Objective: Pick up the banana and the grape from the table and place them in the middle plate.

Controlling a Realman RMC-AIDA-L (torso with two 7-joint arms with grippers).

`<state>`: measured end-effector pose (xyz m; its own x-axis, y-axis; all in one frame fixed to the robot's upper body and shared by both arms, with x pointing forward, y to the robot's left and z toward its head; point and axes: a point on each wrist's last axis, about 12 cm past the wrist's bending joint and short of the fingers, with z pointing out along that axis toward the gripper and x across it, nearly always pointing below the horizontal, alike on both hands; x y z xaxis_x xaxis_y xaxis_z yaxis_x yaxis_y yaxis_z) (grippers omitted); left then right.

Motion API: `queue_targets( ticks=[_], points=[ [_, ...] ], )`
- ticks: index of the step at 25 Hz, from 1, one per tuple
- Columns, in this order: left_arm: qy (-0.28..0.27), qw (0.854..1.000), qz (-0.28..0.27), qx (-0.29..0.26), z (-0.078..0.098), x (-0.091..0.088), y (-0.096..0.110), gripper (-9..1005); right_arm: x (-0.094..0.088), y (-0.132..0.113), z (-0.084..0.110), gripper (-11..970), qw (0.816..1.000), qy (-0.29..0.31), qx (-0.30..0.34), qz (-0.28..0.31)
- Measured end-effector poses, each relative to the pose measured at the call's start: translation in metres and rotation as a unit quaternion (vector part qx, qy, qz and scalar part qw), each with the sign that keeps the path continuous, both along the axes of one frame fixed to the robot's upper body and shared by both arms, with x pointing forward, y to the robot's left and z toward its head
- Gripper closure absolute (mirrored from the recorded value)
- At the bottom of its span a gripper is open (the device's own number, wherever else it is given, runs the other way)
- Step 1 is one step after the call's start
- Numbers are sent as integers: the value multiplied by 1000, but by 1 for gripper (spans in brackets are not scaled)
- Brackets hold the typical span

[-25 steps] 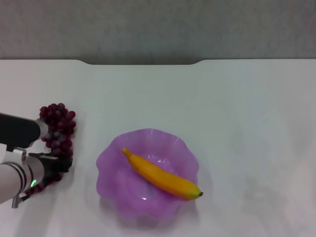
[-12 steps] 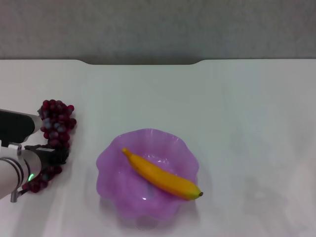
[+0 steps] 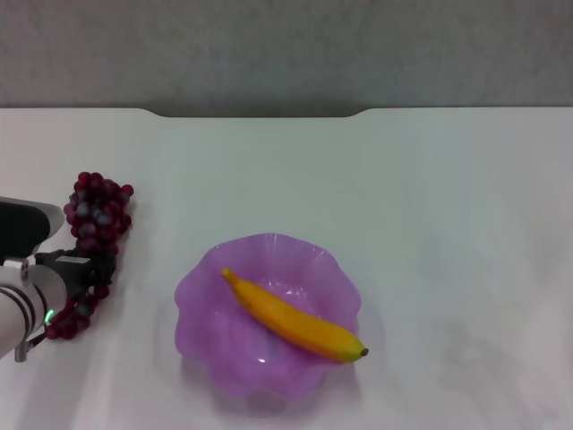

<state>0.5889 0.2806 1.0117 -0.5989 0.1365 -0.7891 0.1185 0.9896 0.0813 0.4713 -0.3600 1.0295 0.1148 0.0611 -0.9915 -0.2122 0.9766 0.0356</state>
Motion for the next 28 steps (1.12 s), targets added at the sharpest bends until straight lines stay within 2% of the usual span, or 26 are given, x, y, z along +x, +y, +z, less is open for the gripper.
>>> queue_targets(
  ticks=[13, 24, 28],
  points=[
    [-61, 997, 36, -32, 5, -5, 8, 600, 1, 1, 0, 933, 1000, 0, -1, 4],
    [-118, 991, 35, -51, 24, 5, 2, 608, 1, 1, 0, 933, 1000, 1, -1, 5],
    [-144, 988, 22, -58, 38, 12, -6, 619, 0, 2, 0, 933, 1000, 2, -1, 5]
  ],
)
